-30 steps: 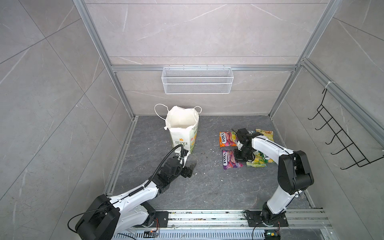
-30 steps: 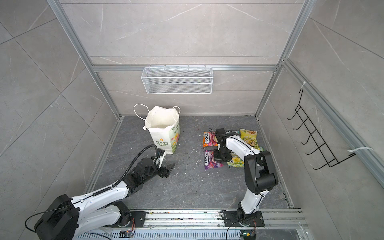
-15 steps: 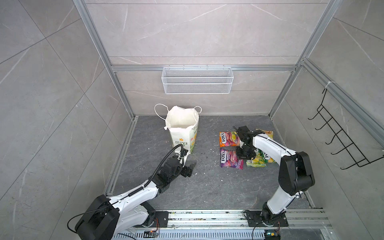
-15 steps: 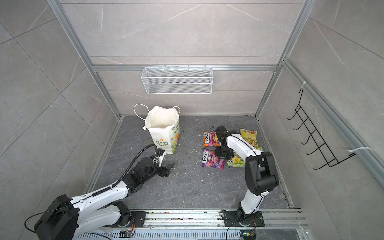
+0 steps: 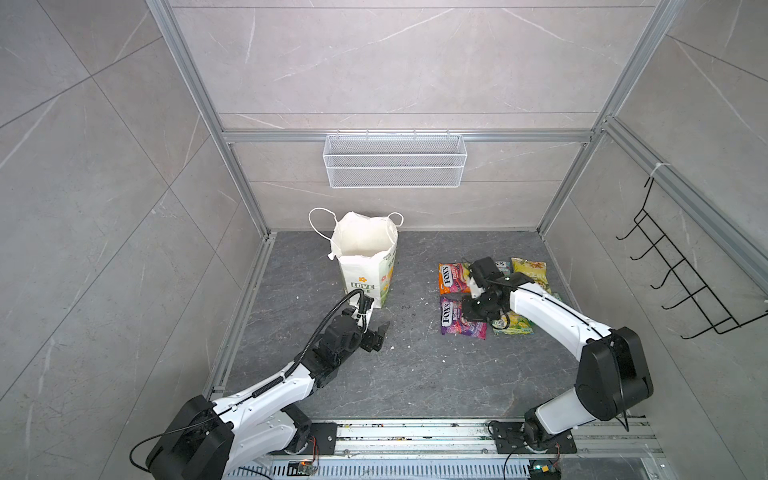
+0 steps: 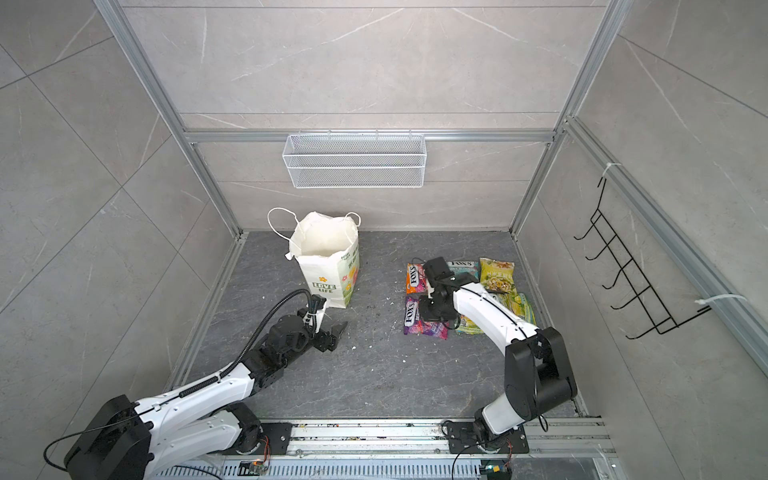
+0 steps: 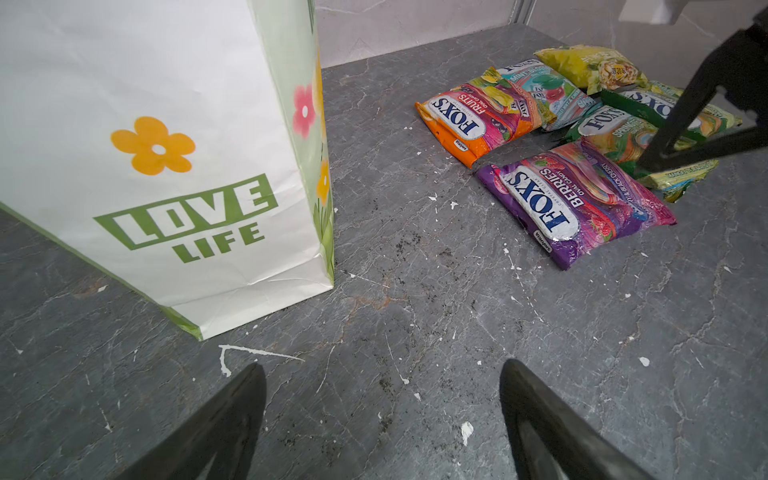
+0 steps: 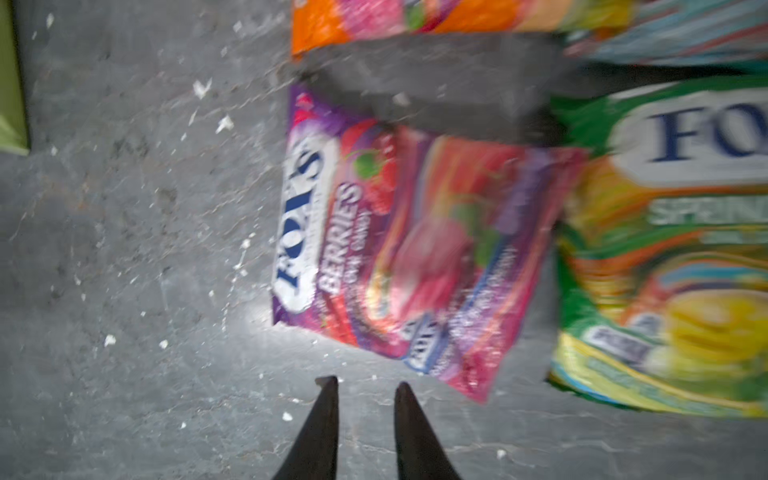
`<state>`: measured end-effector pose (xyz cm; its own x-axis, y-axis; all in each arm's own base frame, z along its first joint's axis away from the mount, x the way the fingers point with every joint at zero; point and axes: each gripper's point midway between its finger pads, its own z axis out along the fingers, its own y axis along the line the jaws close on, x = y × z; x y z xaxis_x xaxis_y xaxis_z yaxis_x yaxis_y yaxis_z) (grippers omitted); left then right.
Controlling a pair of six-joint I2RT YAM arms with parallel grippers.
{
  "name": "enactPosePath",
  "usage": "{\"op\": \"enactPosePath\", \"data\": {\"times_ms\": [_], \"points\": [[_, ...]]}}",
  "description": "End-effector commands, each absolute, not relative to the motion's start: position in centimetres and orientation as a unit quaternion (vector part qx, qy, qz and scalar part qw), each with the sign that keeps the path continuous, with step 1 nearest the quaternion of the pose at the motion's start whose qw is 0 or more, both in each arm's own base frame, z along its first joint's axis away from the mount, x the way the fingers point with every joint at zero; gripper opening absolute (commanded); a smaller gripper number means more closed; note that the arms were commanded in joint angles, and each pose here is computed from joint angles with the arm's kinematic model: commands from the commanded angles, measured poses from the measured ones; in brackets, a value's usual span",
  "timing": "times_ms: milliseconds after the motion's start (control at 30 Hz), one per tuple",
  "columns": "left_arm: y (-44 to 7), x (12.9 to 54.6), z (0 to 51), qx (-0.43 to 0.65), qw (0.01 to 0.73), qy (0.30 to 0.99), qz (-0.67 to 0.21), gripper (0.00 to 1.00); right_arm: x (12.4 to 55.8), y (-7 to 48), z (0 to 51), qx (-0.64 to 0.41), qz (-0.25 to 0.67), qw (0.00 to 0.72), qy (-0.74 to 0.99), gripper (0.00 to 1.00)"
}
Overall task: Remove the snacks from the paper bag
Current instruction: 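Lower the pink Berries packet onto the table beside the candy row, then open the right gripper and release the pink packet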
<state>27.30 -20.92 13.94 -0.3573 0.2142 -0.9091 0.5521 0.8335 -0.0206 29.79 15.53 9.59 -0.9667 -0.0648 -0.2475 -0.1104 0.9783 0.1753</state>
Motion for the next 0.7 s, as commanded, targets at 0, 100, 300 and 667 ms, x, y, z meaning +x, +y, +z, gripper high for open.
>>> {"op": "enactPosePath", "data": {"times_ms": [0,100,300,667], "points": [[-21.6,28.3,16.1,0.234,0.543,0.789,-0.166,0.89,29.3,18.2,8.4,-0.060,0.104,0.107,0.987,0.14],[-21.8,28.4,16.2,0.237,0.541,0.789,-0.168,0.89,28.3,18.6,6.1,-0.068,0.077,0.078,0.992,0.11],[-21.4,28.2,16.1,0.235,0.539,0.793,-0.161,0.89,27.3,16.8,4.2,-0.046,0.028,0.054,0.997,0.08],[-21.2,28.3,16.7,0.234,0.545,0.790,-0.156,0.89,28.6,12.4,2.0,0.016,-0.022,0.048,0.998,0.07]]}}
